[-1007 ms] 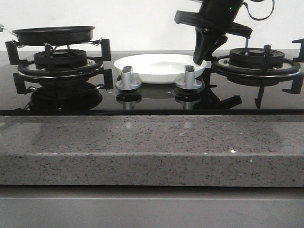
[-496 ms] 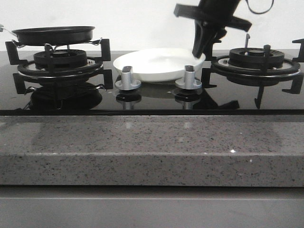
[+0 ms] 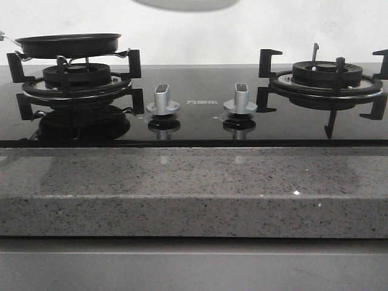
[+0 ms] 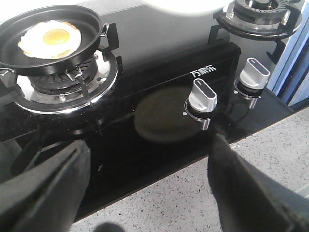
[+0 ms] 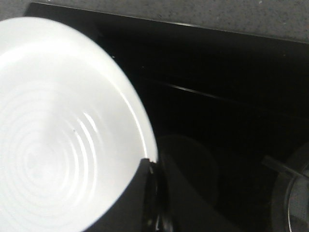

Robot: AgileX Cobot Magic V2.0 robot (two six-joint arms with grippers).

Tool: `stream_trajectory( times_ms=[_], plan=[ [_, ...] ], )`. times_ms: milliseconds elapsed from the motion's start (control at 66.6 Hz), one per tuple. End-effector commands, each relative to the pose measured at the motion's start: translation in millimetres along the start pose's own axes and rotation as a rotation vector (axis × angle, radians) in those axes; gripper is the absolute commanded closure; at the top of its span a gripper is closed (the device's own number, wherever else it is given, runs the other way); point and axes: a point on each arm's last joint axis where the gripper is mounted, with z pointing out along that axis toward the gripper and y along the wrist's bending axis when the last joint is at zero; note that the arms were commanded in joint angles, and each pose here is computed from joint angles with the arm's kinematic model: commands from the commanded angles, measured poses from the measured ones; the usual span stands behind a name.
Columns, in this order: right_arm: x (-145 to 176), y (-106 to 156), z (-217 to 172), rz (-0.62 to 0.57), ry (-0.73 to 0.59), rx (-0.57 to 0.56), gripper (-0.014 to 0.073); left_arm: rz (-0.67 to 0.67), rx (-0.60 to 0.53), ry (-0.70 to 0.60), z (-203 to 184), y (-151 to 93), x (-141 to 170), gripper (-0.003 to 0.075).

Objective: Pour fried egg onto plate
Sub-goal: 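Lift the white plate and slide it toward the frying pan, then grasp the green pan handle with the left gripper and lift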

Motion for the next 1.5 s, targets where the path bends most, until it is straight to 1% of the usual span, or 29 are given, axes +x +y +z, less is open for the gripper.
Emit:
stream_trajectory(
  times_ms=[0, 90, 195, 391, 496, 691, 932, 1022, 1187, 1488],
  plan=[
    [-0.1, 24.5, -57.9, 0.001, -0.031, -0.049, 0.0705, 0.003, -0.001, -0.107, -5.4, -0.4, -16.6, 0.0219],
    [3.9, 29.2, -73.8, 0.016, -0.037, -0.038, 0.0705, 0.003, -0.001, -0.107, -5.4, -0.4, -16.6, 0.0219],
    [14.8, 31.0, -88.1, 0.026, -0.014, -0.013, 0.0705, 0.003, -0.001, -0.107, -5.4, -0.4, -16.6, 0.0219],
    [55.5, 28.3, -98.5, 0.068, 0.115, 0.02, 0.0705, 0.003, -0.001, -0.107, -5.4, -0.4, -16.6, 0.0219],
    [81.2, 18.7, -91.2, 0.098, 0.18, 0.057, 0.0705, 0.003, -0.001, -0.107, -5.4, -0.4, -16.6, 0.0219],
    [117.5, 10.2, -74.4, 0.087, 0.186, 0.069, 0.0705, 0.003, -0.001, -0.107, -5.4, -0.4, -16.6, 0.0219],
    [148.7, 8.2, -41.4, 0.085, 0.201, 0.077, 0.0705, 0.003, -0.001, -0.107, -5.4, -0.4, -16.6, 0.0219],
    [150.6, 7.0, -33.1, 0.07, 0.146, 0.089, 0.0705, 0.003, -0.001, -0.107, -5.4, -0.4, -16.6, 0.0219],
    [145.6, 5.7, -31.9, 0.061, 0.084, 0.095, 0.0705, 0.003, -0.001, -0.107, -5.4, -0.4, -16.6, 0.0219],
    [145.6, 5.7, -31.9, 0.061, 0.084, 0.095, 0.0705, 0.003, -0.001, -0.107, -5.4, -0.4, -16.6, 0.0219]
  ],
)
